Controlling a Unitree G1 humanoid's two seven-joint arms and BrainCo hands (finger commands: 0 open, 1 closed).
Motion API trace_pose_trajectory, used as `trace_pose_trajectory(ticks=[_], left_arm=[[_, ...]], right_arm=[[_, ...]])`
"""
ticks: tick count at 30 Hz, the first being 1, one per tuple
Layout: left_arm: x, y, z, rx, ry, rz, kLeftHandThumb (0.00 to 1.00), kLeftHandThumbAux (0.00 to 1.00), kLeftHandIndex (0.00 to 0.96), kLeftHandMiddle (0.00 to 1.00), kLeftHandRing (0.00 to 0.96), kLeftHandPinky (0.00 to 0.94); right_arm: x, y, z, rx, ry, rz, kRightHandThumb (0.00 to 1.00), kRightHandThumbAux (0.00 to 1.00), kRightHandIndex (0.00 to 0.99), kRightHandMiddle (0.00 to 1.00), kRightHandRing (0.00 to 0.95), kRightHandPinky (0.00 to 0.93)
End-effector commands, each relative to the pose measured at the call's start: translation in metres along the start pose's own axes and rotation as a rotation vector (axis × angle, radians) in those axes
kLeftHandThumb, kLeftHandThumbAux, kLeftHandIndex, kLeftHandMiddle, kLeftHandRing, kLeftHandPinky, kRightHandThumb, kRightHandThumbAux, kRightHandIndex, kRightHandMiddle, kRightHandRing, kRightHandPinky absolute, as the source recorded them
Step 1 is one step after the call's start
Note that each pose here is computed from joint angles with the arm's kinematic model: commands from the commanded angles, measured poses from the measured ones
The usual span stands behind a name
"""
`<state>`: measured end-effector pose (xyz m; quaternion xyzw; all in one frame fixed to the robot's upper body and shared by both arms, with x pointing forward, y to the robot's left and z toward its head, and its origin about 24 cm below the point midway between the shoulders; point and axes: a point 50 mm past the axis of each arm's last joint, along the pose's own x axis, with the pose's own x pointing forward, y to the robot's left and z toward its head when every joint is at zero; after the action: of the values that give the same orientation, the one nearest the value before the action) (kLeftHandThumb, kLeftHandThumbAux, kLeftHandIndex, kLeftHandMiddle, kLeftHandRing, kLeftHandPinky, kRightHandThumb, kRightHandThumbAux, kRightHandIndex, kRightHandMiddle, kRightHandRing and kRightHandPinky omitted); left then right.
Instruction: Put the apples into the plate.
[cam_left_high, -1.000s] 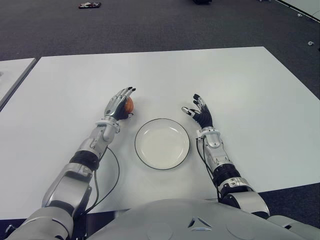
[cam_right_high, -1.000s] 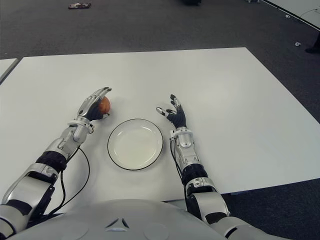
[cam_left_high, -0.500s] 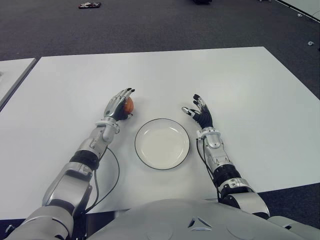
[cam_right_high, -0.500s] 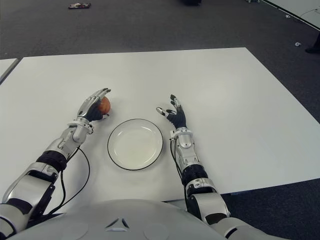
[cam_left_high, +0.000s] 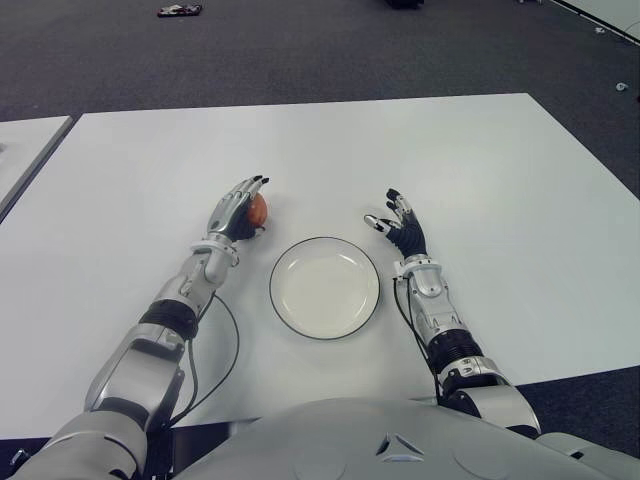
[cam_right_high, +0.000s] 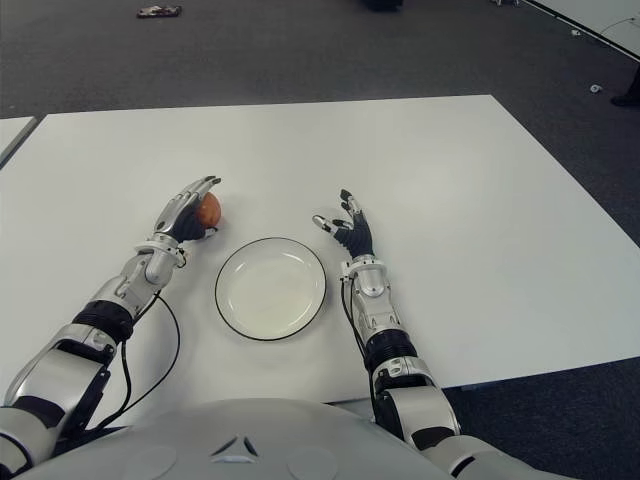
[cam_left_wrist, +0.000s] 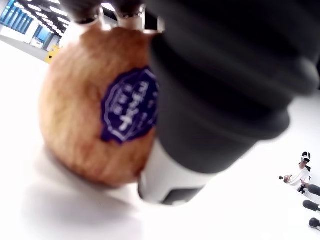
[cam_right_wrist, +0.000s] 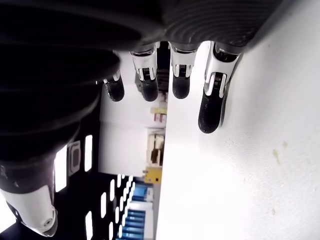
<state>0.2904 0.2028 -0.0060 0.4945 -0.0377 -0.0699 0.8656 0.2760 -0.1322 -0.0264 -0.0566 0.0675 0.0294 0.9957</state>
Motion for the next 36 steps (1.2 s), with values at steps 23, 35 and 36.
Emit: trace_pose_trajectory(ticks=[23,35,36], left_arm=[[0.003,-0.016,-0.008,0.017,0.147,-0.029,0.082,0.400,0.163,0.191,0.271,0.400],[-0.004,-0.048,-0.009,0.347,0.128,-0.036,0.577,0.644,0.453,0.707,0.728,0.800],[-0.005,-0.050,-0.010,0.353,0.135,-0.046,0.604,0.654,0.450,0.715,0.734,0.803]], right_arm=[[-0.013,-0.006,-0.025,-0.003,0.128,0.000,0.125,0.677,0.000,0.015,0.049,0.114],[-0.013,-0.005,-0.025,-0.001,0.124,0.006,0.121,0.671,0.000,0.013,0.050,0.120],[-0.013,-0.005,-0.025,-0.002,0.124,0.006,0.121,0.671,0.000,0.013,0.050,0.120]])
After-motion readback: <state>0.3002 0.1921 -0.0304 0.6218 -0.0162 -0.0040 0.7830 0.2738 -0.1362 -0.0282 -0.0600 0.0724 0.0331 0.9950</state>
